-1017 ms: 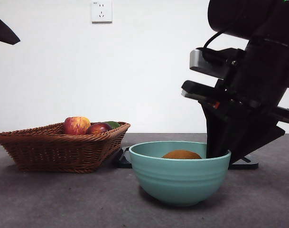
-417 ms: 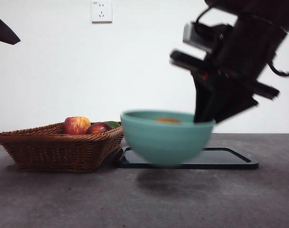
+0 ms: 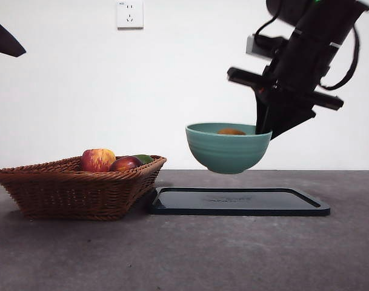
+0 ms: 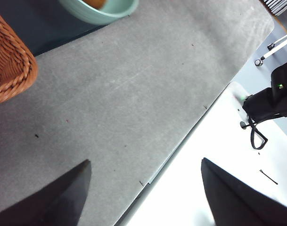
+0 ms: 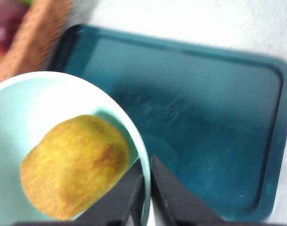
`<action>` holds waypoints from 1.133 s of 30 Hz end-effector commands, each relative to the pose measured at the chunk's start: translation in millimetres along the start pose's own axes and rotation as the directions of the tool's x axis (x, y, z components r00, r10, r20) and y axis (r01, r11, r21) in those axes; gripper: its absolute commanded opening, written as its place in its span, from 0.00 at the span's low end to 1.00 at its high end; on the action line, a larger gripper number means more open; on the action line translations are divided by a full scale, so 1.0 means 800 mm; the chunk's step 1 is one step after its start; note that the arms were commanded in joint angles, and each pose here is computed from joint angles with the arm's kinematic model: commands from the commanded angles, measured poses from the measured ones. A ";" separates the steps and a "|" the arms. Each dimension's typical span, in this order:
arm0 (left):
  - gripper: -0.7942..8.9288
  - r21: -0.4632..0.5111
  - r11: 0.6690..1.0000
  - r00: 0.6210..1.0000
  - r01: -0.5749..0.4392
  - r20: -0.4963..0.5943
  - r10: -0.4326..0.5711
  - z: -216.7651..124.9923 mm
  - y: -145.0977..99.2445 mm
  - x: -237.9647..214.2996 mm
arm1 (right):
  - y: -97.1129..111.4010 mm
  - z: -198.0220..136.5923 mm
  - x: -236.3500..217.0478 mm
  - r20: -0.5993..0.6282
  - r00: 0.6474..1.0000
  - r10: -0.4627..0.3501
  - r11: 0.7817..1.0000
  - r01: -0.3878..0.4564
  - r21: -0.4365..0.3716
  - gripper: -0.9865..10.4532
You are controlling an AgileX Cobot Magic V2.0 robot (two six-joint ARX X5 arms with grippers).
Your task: Pick up the wifruite, put it on the bowl, pick up the plate, put it on desk
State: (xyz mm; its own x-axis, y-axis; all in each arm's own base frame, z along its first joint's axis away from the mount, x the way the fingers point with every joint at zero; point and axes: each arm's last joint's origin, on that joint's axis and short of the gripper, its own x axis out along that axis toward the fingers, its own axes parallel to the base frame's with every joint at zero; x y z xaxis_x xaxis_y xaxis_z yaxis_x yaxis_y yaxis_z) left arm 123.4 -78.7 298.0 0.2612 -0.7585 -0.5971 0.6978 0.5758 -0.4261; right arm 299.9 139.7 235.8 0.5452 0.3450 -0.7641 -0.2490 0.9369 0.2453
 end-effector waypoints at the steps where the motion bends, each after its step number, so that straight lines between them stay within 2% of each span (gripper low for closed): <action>1: 0.46 0.022 1.000 1.000 0.009 0.008 -0.009 0.004 -0.002 -0.001 | 0.000 0.012 0.020 -0.004 1.000 0.014 1.000 -0.014 -0.023 0.09; 11: 0.46 0.018 1.000 1.000 0.009 0.001 -0.009 0.003 -0.002 -0.001 | -0.010 0.015 0.066 -0.037 0.999 -0.005 0.999 0.003 -0.047 0.09; 22: 0.46 0.018 1.000 1.000 0.009 0.002 -0.009 0.003 -0.002 -0.001 | -0.015 0.013 0.072 -0.052 0.999 -0.014 0.998 0.011 -0.063 0.09; 24: 0.46 0.018 1.000 1.000 0.009 0.002 -0.009 0.003 -0.002 -0.001 | -0.015 0.013 0.072 -0.052 0.999 -0.014 0.998 0.011 -0.063 0.12; 27: 0.46 0.018 1.000 1.000 0.009 0.002 -0.009 0.003 -0.002 -0.001 | -0.015 0.013 0.072 -0.055 0.998 -0.016 0.998 0.012 -0.062 0.23; 34: 0.46 0.017 1.000 1.000 0.009 0.001 -0.009 0.003 -0.002 -0.001 | -0.016 0.012 0.071 -0.058 0.998 -0.028 0.998 0.024 -0.062 0.24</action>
State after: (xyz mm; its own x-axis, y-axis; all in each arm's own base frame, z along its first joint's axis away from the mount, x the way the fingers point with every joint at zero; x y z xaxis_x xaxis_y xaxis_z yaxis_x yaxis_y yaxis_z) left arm 123.0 -78.5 297.7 0.2581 -0.7569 -0.6003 0.6956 0.5769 -0.4282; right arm 336.8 144.3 193.4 0.4939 0.3154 -0.8103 -0.2754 0.9406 0.1983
